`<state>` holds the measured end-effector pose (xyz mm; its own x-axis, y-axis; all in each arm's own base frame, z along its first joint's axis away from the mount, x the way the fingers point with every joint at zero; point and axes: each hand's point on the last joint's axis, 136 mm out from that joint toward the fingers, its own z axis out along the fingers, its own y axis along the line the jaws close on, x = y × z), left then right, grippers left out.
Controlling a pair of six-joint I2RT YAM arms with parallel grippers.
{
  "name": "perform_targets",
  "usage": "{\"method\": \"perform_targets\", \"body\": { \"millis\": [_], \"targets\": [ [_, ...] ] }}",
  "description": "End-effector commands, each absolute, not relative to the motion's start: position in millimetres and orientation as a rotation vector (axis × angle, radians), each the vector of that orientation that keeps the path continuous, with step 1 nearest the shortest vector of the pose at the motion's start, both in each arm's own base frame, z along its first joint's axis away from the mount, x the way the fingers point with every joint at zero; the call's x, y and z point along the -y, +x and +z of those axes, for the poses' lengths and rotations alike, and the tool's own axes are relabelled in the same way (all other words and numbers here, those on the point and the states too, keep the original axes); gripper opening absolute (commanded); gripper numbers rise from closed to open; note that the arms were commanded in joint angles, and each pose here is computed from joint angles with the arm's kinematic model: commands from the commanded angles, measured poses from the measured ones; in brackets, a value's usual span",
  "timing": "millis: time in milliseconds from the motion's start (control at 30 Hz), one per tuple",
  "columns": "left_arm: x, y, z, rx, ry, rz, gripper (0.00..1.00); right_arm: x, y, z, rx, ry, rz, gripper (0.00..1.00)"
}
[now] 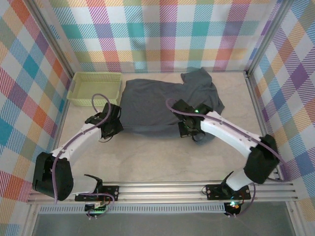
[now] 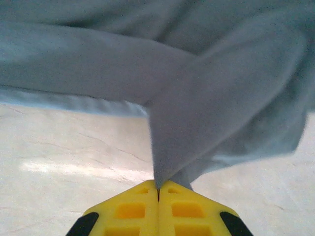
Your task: Fold the inside-out t-shirt
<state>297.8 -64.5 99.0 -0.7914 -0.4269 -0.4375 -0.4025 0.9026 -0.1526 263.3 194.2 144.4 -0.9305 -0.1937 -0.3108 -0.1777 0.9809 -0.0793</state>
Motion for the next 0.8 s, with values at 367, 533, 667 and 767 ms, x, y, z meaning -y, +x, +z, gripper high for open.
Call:
{"method": "perform_targets", "body": {
  "millis": [367,533,667,767],
  "targets": [
    [73,293,79,-2.664,-0.581,-0.051,0.0,-256,416,103,-2.801,-0.405,-0.074,0.48],
    [74,295,75,-2.668,-0.582,-0.045,0.0,-234,383,136,-2.757,-0.336,-0.025,0.57],
    [74,297,73,-2.666,-0.583,-0.041,0.0,-208,334,142,-2.732,-0.232,0.1,0.53],
    [74,298,73,-2.666,-0.58,-0.036,0.0,-197,304,121,-2.741,-0.184,0.21,0.48]
  ]
}}
